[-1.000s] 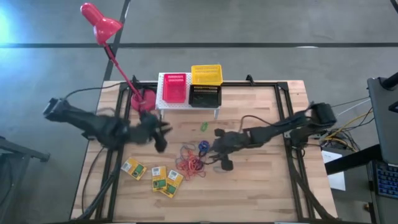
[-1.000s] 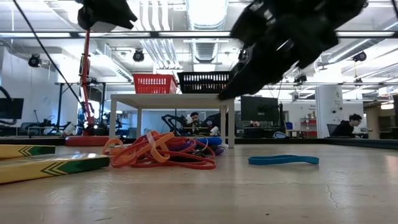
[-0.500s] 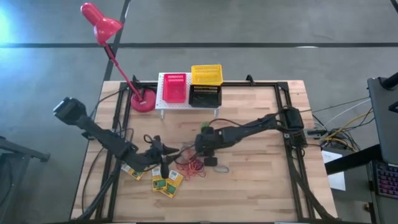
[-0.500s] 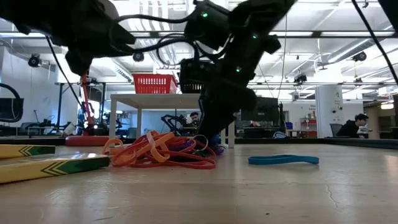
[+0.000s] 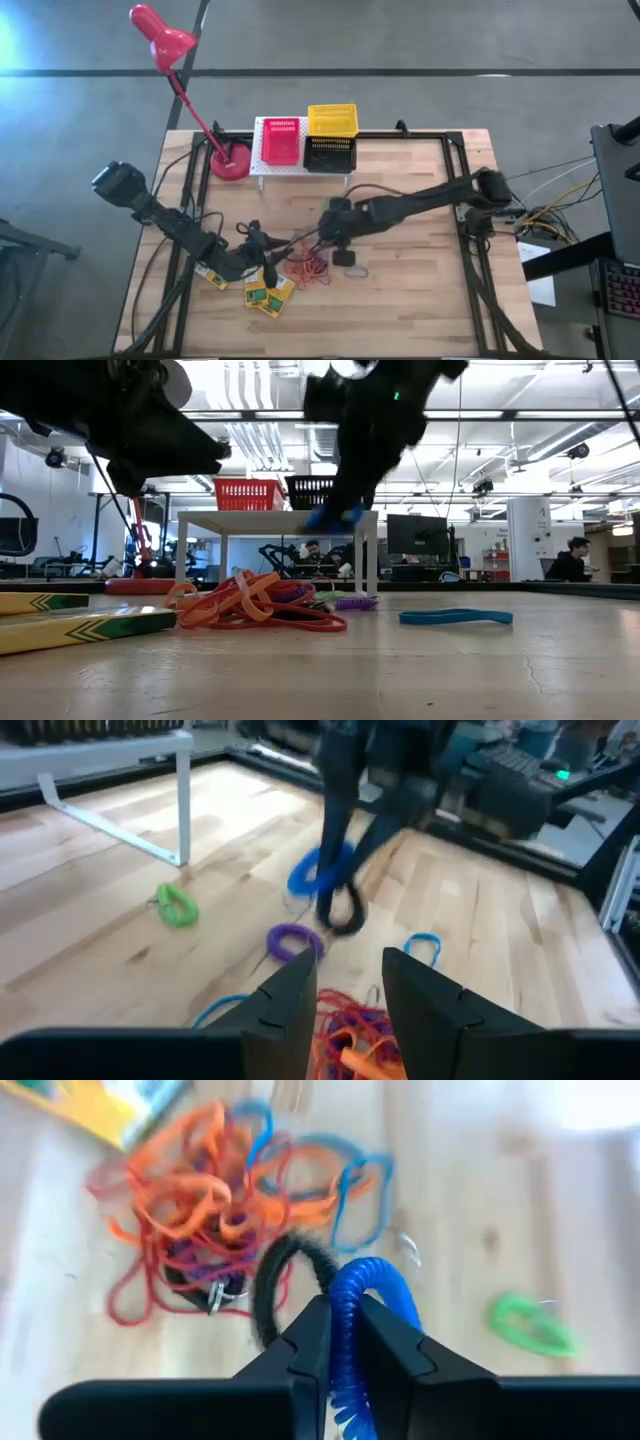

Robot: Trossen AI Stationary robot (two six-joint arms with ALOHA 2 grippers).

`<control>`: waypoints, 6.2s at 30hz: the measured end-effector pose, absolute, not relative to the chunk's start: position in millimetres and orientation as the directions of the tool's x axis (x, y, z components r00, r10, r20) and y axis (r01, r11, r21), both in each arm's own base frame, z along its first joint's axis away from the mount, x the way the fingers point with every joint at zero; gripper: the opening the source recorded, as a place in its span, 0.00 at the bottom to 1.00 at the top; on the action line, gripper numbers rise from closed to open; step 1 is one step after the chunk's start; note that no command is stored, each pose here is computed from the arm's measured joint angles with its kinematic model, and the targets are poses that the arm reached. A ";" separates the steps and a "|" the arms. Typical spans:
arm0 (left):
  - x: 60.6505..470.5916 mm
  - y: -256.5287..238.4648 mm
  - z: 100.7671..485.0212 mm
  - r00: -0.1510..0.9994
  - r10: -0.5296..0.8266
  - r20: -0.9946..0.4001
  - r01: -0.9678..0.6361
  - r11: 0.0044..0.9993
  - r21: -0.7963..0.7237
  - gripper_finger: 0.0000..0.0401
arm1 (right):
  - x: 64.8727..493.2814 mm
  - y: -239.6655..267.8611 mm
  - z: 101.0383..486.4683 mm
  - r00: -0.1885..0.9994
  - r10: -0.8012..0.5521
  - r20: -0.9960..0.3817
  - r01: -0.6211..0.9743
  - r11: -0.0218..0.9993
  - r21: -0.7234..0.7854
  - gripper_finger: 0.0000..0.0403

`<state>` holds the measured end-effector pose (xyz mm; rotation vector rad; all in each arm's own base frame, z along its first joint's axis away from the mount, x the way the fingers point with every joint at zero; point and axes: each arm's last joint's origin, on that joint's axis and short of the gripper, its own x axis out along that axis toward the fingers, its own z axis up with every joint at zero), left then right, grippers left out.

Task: Pick & Place Office Desk Supplies
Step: Put the blue spring keychain into the yellow bin on the shelf, then put the blue rubber band into the black bin on the shelf

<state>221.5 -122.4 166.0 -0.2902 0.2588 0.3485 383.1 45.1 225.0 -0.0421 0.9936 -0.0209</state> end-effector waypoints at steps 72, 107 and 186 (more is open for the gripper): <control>222.1 -118.7 163.7 0.895 0.330 -0.301 -0.404 0.886 -0.229 0.30 | 300.4 -13.4 152.6 0.475 -0.042 -0.879 0.327 0.936 0.131 0.16; 221.5 -118.0 162.1 0.889 0.334 -0.313 -0.414 0.879 -0.237 0.30 | 313.4 0.7 257.0 0.755 0.005 -0.656 0.127 0.980 0.154 0.06; 225.8 -109.5 162.2 0.875 0.371 -0.312 -0.455 0.850 -0.266 0.30 | 222.8 95.7 145.8 0.697 0.171 -0.696 -0.005 0.972 0.234 0.52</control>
